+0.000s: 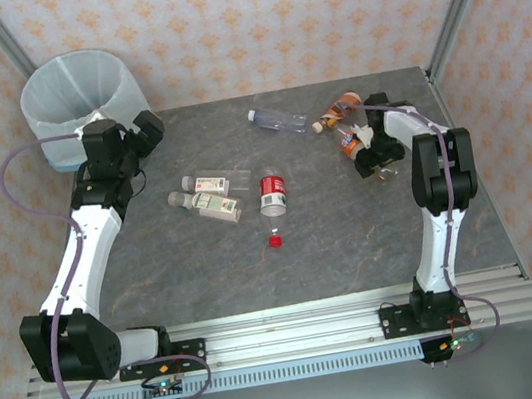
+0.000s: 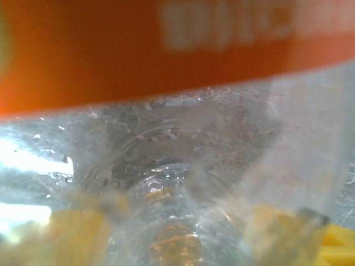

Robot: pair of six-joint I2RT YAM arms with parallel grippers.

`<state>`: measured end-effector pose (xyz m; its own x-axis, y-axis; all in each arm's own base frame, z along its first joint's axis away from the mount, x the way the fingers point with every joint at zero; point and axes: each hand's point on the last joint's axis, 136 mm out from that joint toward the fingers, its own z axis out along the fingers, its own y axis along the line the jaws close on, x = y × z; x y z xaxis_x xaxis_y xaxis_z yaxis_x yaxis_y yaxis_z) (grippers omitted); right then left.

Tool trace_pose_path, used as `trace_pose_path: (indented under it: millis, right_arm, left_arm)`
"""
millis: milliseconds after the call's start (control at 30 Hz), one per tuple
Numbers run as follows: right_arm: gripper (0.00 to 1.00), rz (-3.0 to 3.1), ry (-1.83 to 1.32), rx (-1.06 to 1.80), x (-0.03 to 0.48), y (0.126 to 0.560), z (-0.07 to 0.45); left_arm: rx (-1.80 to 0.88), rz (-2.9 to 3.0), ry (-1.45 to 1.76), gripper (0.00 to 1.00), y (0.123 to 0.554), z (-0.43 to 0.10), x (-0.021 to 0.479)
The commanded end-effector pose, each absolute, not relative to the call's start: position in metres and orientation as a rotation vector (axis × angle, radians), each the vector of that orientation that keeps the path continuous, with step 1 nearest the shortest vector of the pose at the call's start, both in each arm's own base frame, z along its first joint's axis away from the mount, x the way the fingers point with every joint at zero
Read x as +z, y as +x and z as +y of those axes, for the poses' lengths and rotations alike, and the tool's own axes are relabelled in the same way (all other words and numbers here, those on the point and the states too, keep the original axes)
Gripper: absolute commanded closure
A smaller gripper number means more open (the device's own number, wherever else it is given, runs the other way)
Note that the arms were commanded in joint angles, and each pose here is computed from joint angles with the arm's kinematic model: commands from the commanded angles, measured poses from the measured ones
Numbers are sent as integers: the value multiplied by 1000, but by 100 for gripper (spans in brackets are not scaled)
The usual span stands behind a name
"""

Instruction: Put the plastic bottles in the bin

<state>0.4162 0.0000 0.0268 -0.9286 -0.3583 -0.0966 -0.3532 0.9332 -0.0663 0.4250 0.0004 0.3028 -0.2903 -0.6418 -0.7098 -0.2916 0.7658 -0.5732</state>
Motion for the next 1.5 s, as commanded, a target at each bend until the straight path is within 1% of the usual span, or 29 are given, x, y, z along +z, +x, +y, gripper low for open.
trace_pose_path:
  millis: [0,67,200,400,567,700,900,1033,1333,1467]
  right_arm:
    - [38,3042,-584,-79,25,397,0]
    - [42,3032,-573,-76,29,396,1]
    - [53,3010,-555,-54,33,394,5]
    - [76,2995,-521,-90,39,386,2]
    - [100,2930,-486,-77,56,381,10]
    - [100,2871,-448,-64,68,380,16]
    - [100,2749,-441,24,90,383,42]
    - [100,2679,-369,79,105,387,56]
    - [100,2554,-291,320,118,385,125]
    - [100,2479,-255,543,134,382,164]
  left_arm:
    - [-395,1891,-746,0,426,2,295]
    - [-398,1896,-748,0,427,2,293]
    - [-400,1901,-754,0,429,1,290]
    - [-410,1909,-754,0,431,0,289]
    - [-416,1910,-755,0,431,-1,288]
    - [-430,1909,-759,0,433,-2,286]
    - [-505,1915,-723,0,438,-14,286]
    - [-558,1914,-686,0,440,-23,290]
    - [-665,1921,-583,0,440,-53,298]
    - [-690,1976,-489,0,438,-76,296]
